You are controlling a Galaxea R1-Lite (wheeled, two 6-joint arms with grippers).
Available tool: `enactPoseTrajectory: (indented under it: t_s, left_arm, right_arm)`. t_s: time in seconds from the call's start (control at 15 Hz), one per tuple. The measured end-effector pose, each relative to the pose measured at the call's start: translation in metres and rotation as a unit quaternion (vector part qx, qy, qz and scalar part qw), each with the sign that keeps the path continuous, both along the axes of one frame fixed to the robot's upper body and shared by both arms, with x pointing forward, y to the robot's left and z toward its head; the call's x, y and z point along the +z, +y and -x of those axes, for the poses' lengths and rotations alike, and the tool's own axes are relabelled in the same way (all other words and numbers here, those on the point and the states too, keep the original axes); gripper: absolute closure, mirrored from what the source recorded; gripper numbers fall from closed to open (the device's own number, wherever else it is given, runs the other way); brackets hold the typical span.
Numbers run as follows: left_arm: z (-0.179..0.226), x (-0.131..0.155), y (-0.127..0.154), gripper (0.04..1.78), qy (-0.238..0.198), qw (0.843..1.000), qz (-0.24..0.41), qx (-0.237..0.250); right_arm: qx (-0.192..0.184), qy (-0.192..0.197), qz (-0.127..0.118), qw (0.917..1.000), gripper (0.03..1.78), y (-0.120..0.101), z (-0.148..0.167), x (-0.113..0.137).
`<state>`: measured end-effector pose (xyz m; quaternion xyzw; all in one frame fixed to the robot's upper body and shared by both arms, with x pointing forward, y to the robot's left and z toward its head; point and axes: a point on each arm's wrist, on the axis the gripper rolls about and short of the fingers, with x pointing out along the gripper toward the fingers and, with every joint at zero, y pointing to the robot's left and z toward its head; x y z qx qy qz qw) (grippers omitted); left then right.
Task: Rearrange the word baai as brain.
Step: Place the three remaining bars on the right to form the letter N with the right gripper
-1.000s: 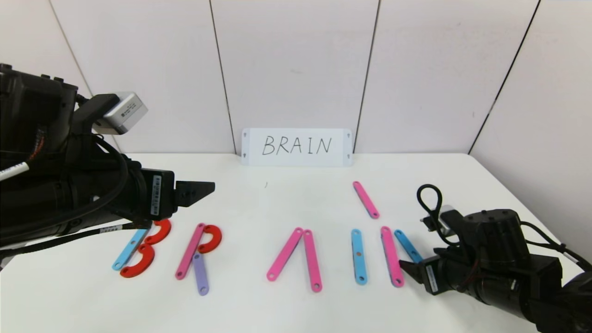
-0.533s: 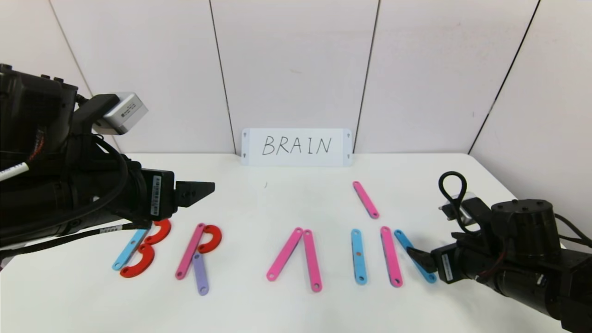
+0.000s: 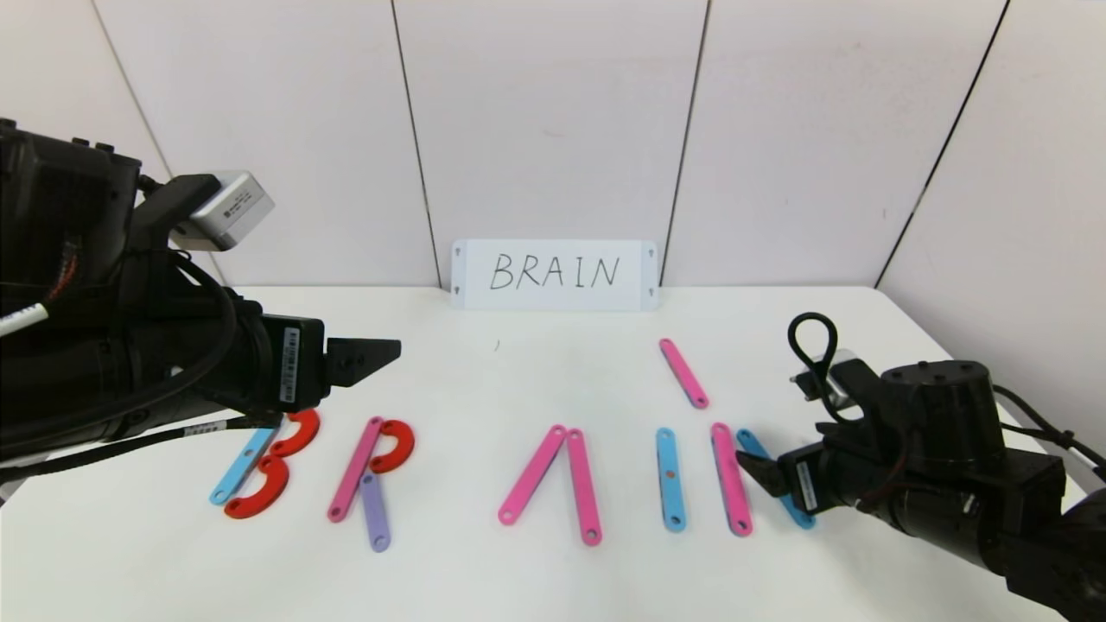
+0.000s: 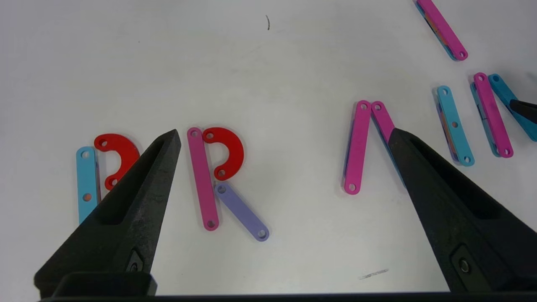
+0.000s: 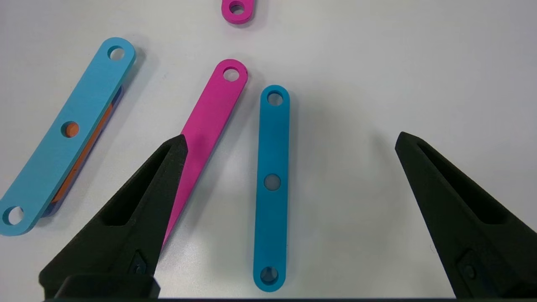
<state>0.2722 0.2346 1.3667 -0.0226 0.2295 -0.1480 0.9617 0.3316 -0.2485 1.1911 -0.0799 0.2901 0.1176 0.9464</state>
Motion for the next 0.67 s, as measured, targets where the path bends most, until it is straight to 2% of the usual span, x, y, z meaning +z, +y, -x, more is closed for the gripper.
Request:
enactPoseTrajectory:
  t_s: [0.67]
  left_arm:
    - [0.002, 0.001, 0.001, 0.09, -0.002, 1.0, 0.001, -0.001]
  right_arm:
    - [0.005, 0.026, 0.009, 0.9996, 0.08, 0.014, -0.026, -0.022]
